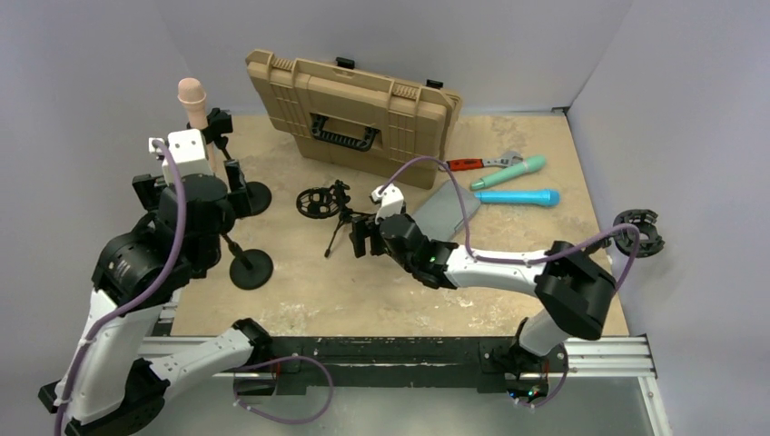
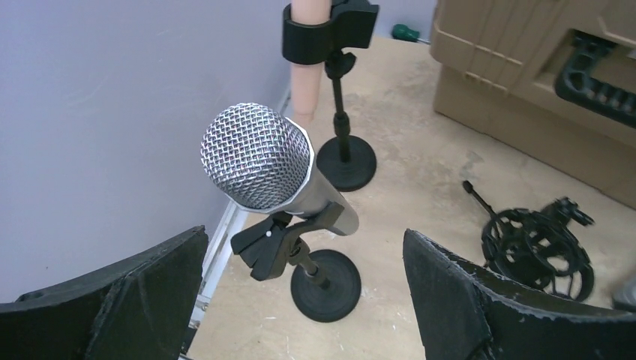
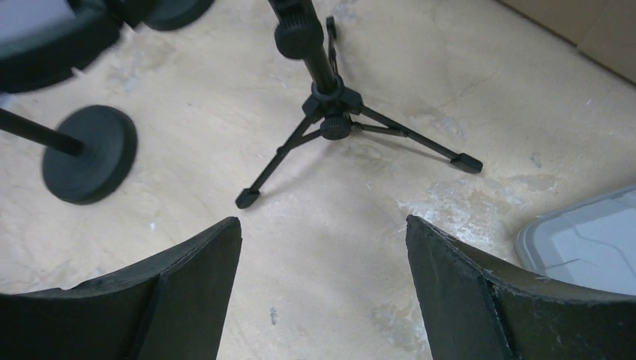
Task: Remove the microphone from the stand
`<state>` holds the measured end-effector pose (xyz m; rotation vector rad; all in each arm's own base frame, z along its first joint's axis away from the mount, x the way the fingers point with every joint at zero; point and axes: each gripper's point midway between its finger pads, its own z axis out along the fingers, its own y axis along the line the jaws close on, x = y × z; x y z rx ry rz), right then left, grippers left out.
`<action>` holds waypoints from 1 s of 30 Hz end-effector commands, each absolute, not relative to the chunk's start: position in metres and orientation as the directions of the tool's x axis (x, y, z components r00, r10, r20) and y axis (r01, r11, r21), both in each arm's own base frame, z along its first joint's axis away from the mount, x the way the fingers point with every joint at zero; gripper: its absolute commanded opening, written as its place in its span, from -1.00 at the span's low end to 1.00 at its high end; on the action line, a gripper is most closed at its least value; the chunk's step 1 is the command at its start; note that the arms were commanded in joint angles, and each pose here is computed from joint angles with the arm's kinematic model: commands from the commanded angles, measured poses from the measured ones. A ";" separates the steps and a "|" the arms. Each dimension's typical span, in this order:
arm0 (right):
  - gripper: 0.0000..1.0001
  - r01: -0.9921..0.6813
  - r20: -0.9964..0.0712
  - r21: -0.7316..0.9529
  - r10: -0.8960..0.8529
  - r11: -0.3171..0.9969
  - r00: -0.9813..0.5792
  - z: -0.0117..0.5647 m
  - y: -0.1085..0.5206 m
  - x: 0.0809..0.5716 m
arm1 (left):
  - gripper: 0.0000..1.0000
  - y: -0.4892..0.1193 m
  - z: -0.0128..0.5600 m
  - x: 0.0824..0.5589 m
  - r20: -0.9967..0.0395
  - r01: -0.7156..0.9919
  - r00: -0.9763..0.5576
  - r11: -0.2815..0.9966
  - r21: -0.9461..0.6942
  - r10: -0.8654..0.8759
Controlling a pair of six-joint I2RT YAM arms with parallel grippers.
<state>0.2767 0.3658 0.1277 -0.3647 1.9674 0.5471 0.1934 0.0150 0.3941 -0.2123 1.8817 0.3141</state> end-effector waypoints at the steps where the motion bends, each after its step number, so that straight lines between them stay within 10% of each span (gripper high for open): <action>1: 0.57 -0.498 -0.913 0.287 0.075 0.818 -0.402 0.166 0.362 0.273 | 1.00 0.027 0.403 0.214 -0.971 -0.425 -0.237 0.901 0.088 -0.016; 16: 0.57 -0.499 -0.907 0.337 0.134 0.799 -0.399 0.187 0.357 0.267 | 0.82 0.055 0.380 0.242 -0.985 -0.580 -0.077 0.810 -0.080 -0.153; 30: 0.57 -0.477 -0.906 0.354 0.167 0.804 -0.390 0.200 0.344 0.264 | 0.06 0.050 0.377 0.235 -0.993 -0.466 -0.014 0.879 -0.098 -0.118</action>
